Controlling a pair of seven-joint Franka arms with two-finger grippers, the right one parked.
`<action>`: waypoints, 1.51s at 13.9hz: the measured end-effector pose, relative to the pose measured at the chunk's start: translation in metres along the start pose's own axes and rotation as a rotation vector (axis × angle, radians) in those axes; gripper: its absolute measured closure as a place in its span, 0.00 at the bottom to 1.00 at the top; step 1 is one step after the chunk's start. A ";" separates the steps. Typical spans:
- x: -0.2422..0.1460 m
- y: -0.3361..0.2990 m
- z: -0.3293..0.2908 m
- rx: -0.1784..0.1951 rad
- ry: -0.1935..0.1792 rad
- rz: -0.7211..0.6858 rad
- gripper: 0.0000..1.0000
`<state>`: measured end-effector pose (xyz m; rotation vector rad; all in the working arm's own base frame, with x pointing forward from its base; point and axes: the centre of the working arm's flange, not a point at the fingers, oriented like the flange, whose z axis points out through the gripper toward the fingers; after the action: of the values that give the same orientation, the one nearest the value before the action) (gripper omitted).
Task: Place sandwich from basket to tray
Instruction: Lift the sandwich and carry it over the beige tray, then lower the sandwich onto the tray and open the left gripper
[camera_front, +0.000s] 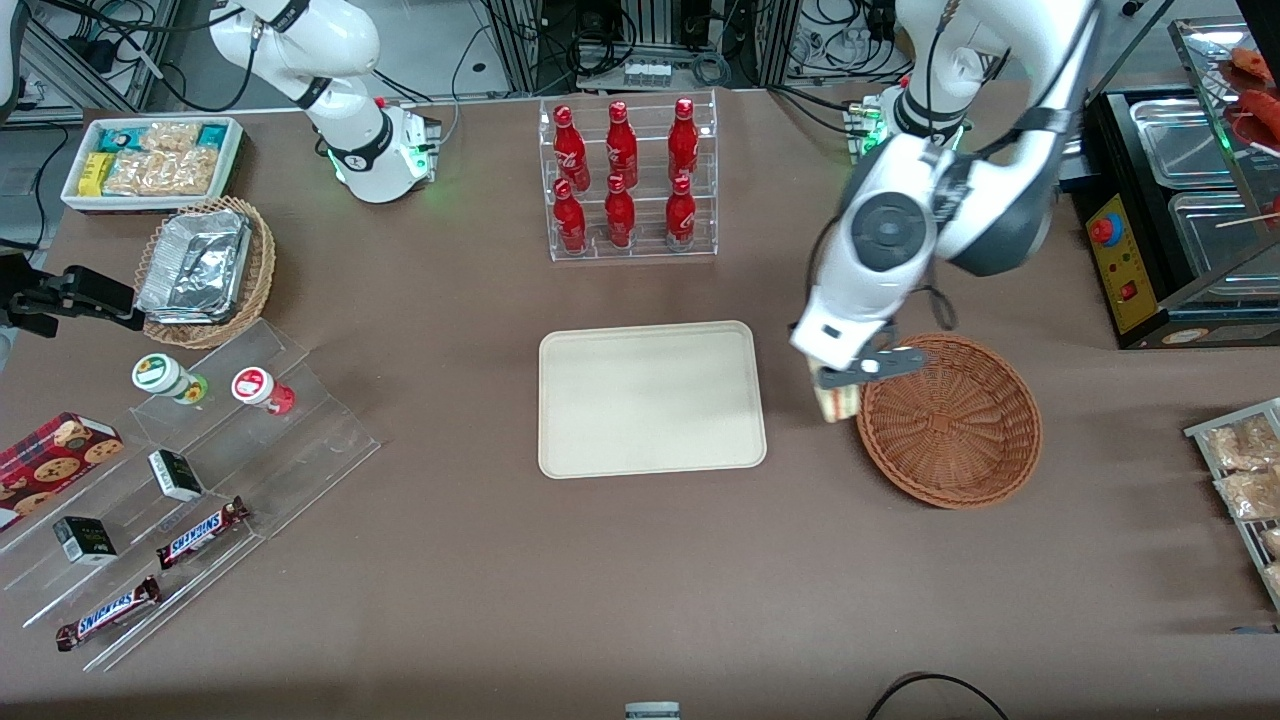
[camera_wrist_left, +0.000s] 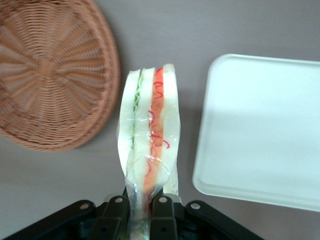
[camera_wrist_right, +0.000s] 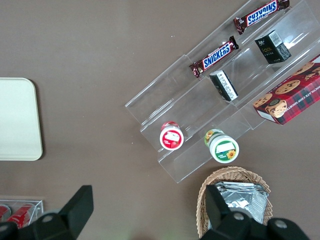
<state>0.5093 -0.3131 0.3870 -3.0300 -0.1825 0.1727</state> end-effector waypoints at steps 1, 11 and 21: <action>-0.005 0.020 0.002 -0.008 -0.003 0.025 0.85; -0.036 0.179 0.062 -0.017 -0.021 0.128 0.85; -0.024 0.218 0.108 -0.102 0.041 0.088 0.85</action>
<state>0.4974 -0.5212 0.2591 -3.1425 -0.0558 0.1107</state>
